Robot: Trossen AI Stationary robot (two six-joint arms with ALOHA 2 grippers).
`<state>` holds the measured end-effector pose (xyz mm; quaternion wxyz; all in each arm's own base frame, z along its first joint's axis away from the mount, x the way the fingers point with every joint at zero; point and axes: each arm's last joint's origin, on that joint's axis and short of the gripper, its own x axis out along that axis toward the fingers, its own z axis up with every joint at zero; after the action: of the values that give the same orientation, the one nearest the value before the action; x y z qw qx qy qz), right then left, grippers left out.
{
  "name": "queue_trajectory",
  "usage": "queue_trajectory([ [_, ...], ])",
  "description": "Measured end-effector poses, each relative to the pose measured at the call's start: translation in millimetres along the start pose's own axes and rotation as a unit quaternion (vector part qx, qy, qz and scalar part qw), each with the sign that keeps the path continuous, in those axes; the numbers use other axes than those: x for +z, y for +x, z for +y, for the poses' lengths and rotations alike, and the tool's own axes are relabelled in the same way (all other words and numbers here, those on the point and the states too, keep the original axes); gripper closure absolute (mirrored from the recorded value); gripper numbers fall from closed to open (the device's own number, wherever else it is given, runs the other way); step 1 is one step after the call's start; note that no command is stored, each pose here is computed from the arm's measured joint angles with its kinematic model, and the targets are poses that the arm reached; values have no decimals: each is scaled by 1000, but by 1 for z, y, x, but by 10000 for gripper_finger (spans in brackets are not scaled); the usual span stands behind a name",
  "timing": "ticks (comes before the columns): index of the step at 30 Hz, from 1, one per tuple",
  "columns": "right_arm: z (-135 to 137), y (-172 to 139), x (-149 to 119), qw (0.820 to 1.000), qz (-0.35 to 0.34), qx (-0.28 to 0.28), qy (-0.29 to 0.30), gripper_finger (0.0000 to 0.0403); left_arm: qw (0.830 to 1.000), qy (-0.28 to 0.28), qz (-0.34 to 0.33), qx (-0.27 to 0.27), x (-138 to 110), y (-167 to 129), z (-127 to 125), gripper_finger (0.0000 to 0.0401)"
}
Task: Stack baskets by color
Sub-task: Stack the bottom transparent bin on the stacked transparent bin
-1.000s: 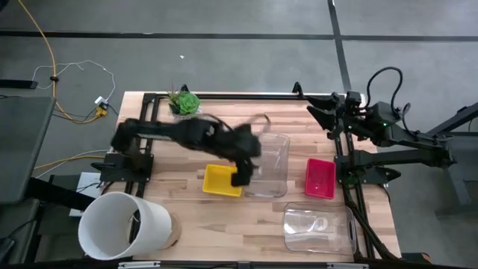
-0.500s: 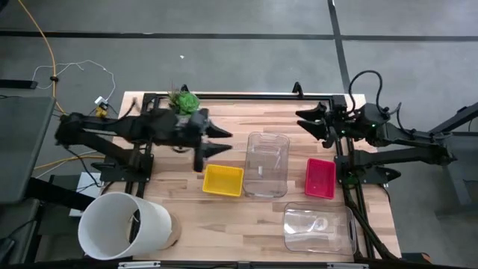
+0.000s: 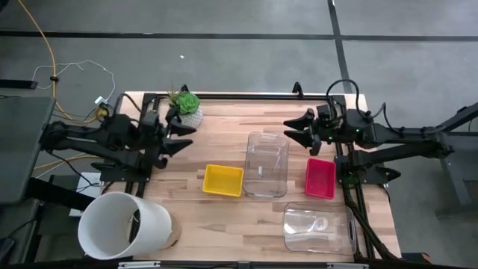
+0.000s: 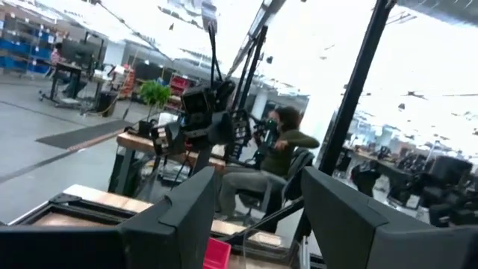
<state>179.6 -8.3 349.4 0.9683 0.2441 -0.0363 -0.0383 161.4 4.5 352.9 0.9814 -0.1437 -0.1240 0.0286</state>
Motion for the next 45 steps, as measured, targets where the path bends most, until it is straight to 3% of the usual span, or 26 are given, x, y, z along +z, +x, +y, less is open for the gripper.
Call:
queue_trajectory([
  [12,4,-2,5,1000,1,19,14,172,999,1,-36,10,10,-17,0,215],
  [15,12,-3,14,998,63,15,24,172,999,-12,-33,10,9,-16,0,215],
  [18,24,-4,18,985,171,-10,20,172,999,-17,-29,12,8,-15,0,215],
  [23,52,-4,6,931,361,-30,43,172,999,-33,-23,14,5,-12,1,215],
  [28,84,-6,-39,855,513,-33,68,172,999,-34,-18,16,3,-10,1,215],
  [34,107,-22,-103,770,630,-102,4,172,999,-33,-17,25,2,-8,2,215],
  [39,108,-30,-138,736,652,-163,-85,172,999,-29,-15,27,2,-8,2,215],
  [45,107,-30,-172,714,672,-162,-106,172,999,-40,-13,26,1,-8,2,215],
])
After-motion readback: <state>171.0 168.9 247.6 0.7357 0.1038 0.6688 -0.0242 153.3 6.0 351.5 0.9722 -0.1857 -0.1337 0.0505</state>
